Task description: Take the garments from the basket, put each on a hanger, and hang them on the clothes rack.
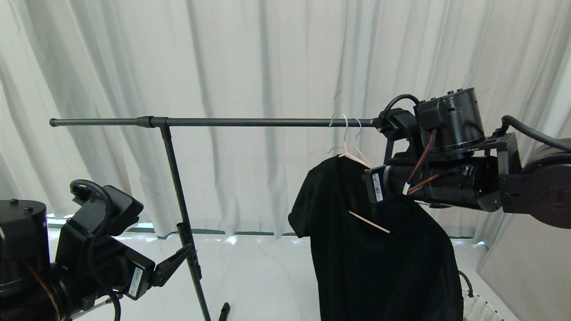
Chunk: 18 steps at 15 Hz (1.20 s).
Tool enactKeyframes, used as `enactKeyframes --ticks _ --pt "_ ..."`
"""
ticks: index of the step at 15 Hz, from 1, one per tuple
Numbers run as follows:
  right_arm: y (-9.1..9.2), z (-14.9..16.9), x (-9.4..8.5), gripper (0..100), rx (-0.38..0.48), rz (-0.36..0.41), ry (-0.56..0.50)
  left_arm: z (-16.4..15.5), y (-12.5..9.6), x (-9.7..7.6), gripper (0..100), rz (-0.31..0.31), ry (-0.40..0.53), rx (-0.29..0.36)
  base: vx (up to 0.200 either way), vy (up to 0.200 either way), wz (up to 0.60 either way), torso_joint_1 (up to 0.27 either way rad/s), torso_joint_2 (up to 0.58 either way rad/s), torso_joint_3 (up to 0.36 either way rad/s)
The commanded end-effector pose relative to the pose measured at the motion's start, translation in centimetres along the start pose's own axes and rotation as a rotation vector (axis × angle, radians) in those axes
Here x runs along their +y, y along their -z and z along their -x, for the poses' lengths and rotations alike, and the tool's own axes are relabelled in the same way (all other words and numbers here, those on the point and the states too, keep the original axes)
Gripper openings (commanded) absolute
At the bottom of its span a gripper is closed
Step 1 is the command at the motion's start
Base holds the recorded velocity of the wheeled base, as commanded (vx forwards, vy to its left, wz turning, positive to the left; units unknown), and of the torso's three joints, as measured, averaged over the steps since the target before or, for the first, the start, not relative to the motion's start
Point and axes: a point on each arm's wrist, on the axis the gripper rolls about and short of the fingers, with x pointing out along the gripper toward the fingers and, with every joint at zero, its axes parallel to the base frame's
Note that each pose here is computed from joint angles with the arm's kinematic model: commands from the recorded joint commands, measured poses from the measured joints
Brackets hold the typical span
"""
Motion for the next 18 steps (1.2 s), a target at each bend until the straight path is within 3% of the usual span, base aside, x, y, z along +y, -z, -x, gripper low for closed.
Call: enactKeyframes --ticks 1,12,18 --pt "0.0 -0.1 0.1 0 -0.003 0.001 -0.002 0.0 0.0 0.0 100 0.000 0.000 0.000 0.200 0.000 0.00 0.007 0.01 0.002" --pt "0.1 -0.5 2.0 0 -0.040 -0.028 -0.055 0.0 0.0 -0.1 100 0.004 0.006 -0.002 0.200 0.000 0.00 0.001 0.00 0.003" --pt "0.4 -1.2 2.2 0 -0.024 -0.024 -0.050 0.1 -0.1 -0.3 100 -0.002 0.018 -0.008 0.000 0.000 0.00 0.000 0.00 0.000"
